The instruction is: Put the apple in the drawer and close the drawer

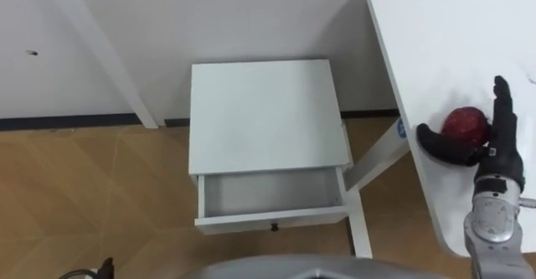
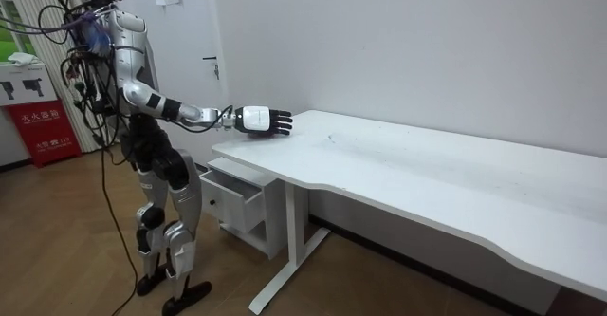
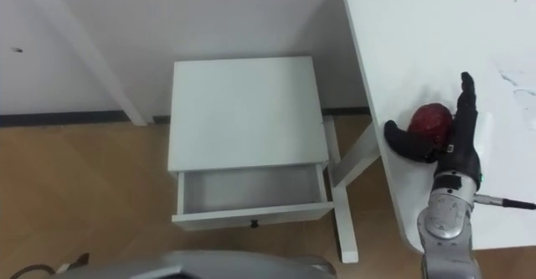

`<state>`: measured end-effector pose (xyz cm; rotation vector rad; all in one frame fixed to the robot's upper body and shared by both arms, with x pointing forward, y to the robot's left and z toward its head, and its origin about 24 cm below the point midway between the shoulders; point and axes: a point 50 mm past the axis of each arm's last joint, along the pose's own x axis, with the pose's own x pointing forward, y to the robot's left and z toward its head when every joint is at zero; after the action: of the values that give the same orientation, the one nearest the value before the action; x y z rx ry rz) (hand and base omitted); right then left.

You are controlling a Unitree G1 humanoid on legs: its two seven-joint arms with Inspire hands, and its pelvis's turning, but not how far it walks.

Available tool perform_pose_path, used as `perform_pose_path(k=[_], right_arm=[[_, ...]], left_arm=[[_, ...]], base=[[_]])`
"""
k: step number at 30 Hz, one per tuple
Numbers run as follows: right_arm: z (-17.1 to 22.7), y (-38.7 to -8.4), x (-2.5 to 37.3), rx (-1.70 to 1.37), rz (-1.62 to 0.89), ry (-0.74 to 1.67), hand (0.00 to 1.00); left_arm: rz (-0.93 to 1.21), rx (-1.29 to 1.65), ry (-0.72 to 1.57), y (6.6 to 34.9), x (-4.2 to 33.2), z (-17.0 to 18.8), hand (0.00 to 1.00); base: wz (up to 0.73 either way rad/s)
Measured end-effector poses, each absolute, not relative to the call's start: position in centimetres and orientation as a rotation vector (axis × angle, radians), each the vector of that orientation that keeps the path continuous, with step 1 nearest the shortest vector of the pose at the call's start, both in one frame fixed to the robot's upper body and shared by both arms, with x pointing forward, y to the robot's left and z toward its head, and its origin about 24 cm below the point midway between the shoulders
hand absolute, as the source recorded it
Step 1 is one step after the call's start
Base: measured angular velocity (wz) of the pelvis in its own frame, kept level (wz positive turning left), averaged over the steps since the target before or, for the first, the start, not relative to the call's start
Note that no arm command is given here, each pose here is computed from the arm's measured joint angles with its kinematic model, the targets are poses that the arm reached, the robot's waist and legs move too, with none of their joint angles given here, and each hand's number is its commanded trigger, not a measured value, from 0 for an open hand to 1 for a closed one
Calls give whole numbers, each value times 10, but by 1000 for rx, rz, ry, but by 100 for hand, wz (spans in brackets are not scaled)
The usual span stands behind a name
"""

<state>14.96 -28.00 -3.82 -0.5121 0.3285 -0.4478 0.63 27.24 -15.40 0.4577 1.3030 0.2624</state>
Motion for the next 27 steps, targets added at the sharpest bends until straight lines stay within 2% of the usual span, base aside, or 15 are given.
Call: perform_pose_path(k=[16,27], right_arm=[[-41,-294,143,-596,-521,340,100],[-36,-273,157,-675,-412,315,100]], left_arm=[[278,499,1293,274,9,-153,0],[188,541,1289,264,15,-156,0]], base=[[2],[-2]])
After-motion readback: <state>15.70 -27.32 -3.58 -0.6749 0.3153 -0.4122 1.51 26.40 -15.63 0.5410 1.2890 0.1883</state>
